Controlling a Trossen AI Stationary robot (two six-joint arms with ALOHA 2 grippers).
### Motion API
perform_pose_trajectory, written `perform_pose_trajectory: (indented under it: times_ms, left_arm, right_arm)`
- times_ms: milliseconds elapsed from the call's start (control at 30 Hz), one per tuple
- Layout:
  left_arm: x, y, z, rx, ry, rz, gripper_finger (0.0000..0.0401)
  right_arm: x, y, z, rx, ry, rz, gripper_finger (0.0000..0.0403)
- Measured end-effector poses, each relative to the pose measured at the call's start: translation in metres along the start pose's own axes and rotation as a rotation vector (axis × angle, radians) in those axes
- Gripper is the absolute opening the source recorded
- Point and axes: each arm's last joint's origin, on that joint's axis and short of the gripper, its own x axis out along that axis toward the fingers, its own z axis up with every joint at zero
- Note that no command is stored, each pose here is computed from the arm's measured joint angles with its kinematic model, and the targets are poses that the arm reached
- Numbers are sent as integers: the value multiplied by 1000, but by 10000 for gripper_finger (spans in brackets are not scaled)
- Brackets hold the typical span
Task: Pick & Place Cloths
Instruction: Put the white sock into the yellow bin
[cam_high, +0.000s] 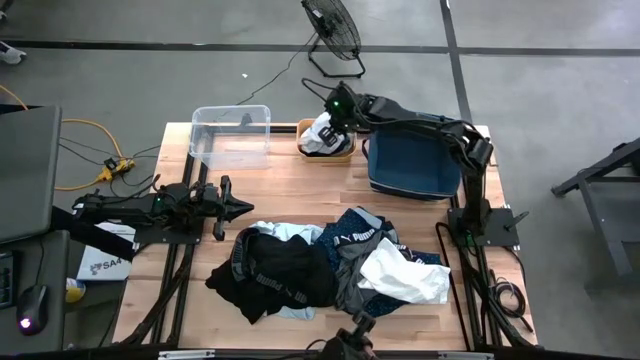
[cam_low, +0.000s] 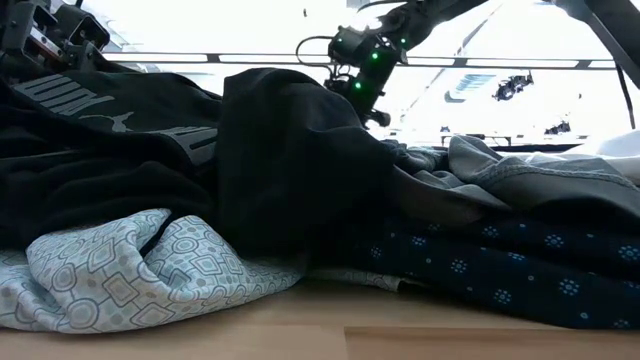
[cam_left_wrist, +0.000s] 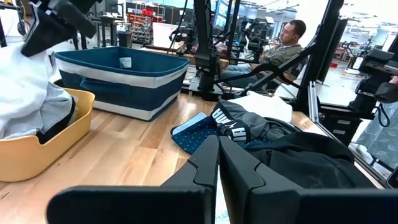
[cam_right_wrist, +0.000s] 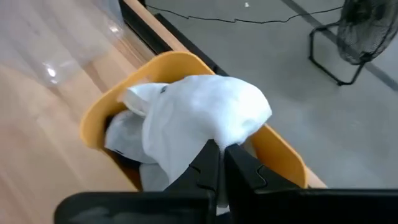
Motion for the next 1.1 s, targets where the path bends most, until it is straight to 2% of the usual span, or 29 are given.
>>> perform_pose_trajectory:
  times_ms: [167,400,633,767,900,1100]
  left_arm:
    - [0,0,0,0,0,0,12]
    - [0,0,0,0,0,2,12]
    - [0,0,0,0,0,1,12]
    - [0,0,0,0,0,1,12]
    - [0,0,0,0,0,1,12]
    - [0,0,0,0,0,-1,12]
  right_arm:
    - [5,4,-5,29,40,28,5]
    - [25,4,-21,89,181,31,5]
    - [36,4,-24,114,181,21,15]
    - [36,5,-24,112,186,24,52]
    - [33,4,-23,112,179,26,107]
    - [10,-1,-12,124,121,31,184]
